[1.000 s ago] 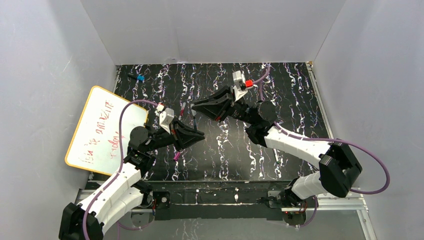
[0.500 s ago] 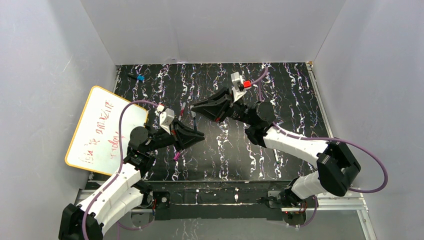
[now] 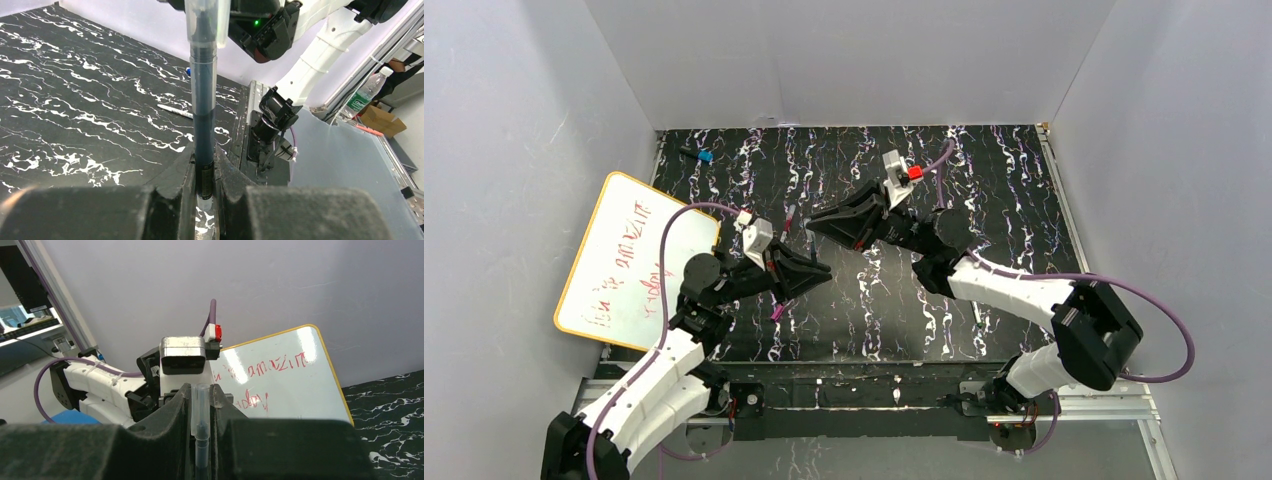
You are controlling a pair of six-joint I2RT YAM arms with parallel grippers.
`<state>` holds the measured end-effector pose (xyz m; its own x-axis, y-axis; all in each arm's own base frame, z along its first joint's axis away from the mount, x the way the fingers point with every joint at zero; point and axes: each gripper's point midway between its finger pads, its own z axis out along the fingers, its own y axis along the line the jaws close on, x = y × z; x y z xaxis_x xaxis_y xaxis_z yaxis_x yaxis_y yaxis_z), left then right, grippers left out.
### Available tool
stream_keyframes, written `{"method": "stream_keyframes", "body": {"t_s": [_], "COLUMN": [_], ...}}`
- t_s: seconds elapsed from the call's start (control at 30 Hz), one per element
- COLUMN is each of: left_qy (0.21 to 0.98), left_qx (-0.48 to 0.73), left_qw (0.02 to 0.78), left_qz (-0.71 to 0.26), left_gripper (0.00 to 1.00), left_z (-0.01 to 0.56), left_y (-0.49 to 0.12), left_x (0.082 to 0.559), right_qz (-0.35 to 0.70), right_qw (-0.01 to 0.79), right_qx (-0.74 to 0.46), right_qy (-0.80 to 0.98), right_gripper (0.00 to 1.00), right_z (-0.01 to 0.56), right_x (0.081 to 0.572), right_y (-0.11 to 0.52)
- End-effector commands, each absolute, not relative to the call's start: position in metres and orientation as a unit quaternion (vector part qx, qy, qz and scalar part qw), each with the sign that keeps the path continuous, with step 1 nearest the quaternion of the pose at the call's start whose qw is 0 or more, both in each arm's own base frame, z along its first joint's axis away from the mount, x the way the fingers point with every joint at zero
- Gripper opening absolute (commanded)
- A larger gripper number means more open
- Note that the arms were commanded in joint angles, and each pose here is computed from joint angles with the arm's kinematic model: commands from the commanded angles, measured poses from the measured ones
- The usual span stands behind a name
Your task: Insert the pens into the pen caps
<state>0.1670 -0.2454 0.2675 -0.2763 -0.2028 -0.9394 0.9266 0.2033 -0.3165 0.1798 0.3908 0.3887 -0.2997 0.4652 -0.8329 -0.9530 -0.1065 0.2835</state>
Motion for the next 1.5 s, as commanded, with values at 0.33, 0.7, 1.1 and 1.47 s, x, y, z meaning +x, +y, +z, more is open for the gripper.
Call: {"method": "stream_keyframes", "body": {"t_s": [0.33, 0.7, 1.1, 1.47], "left_qy": [0.557, 0.589, 0.580, 0.597], "left_qx": [0.305, 0.367, 0.390, 0.405], "left_qw": [0.576, 0.518, 0.554, 0.504], "left_qz": [-0.514, -0.500, -0.452, -0.475], "left_gripper": [0.00, 0.00, 0.00, 0.00], "left_z": [0.292, 0.289, 0.305, 0.288], "left_y": [-0.237, -0.250, -0.240, -0.248], "left_x": [0.177, 0.186, 0.185, 0.182], "right_qz": [0.695, 0.675, 0.643, 0.646], "right_qw": [0.515, 0.508, 0.509, 0.505], "right_qx": [-0.294, -0.308, -0.314, -0.321], "right_qy": [0.407, 0.437, 0.478, 0.474], "right_gripper": [0.01, 0.01, 0.01, 0.01], "right_z": [0.394, 0.375, 0.350, 0.357], "right_x": [0.155, 0.153, 0.149, 0.151], "right_y": [0.376, 0.379, 0.368, 0.376]}}
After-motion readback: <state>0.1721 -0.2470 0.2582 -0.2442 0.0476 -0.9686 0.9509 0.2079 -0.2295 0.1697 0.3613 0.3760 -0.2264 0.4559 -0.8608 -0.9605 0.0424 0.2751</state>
